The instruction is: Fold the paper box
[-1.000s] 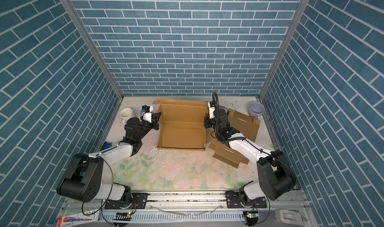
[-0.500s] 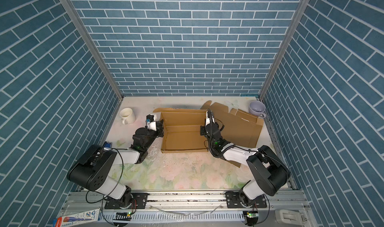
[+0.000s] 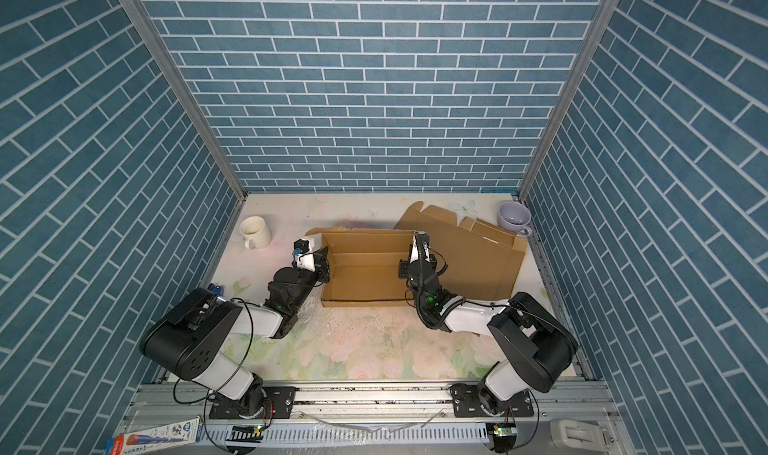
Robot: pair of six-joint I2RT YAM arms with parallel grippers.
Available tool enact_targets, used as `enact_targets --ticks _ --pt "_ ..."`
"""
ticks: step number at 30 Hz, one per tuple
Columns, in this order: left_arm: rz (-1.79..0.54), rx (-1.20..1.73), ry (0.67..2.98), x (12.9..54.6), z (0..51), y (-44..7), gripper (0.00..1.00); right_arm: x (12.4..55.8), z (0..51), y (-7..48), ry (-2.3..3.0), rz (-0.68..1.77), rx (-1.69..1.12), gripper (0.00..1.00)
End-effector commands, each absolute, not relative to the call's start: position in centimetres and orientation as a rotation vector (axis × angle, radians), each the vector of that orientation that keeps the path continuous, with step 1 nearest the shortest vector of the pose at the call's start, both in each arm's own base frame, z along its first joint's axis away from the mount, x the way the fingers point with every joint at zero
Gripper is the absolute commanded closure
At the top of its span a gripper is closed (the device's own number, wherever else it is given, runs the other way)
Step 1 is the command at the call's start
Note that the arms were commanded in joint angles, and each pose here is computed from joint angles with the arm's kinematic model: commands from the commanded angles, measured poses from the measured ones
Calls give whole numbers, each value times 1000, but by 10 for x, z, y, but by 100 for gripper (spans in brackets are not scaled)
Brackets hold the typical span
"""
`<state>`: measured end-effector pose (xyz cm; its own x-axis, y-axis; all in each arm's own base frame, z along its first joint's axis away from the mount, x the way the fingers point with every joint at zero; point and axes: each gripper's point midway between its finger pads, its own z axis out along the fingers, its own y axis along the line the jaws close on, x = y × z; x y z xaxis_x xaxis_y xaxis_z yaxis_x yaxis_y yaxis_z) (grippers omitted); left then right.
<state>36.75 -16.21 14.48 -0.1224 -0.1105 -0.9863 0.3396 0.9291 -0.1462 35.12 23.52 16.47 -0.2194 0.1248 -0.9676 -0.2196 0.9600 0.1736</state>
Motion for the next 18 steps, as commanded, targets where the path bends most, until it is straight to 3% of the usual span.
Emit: enact_targets --ticks 1,3,5,12,18 --pt "-451 293 1809 337 96 -180 100 328 145 258 1816 459 -172 100" --pt "-447 291 1816 331 90 -176 100 323 146 258 1813 474 -203 99" --pt "-447 288 1813 327 88 -174 100 318 147 257 1822 502 -242 92" --pt "-424 316 1821 319 83 -170 100 292 166 242 1923 638 -499 52" --pt "-405 337 1821 318 79 -169 100 258 209 192 1978 502 -747 42"
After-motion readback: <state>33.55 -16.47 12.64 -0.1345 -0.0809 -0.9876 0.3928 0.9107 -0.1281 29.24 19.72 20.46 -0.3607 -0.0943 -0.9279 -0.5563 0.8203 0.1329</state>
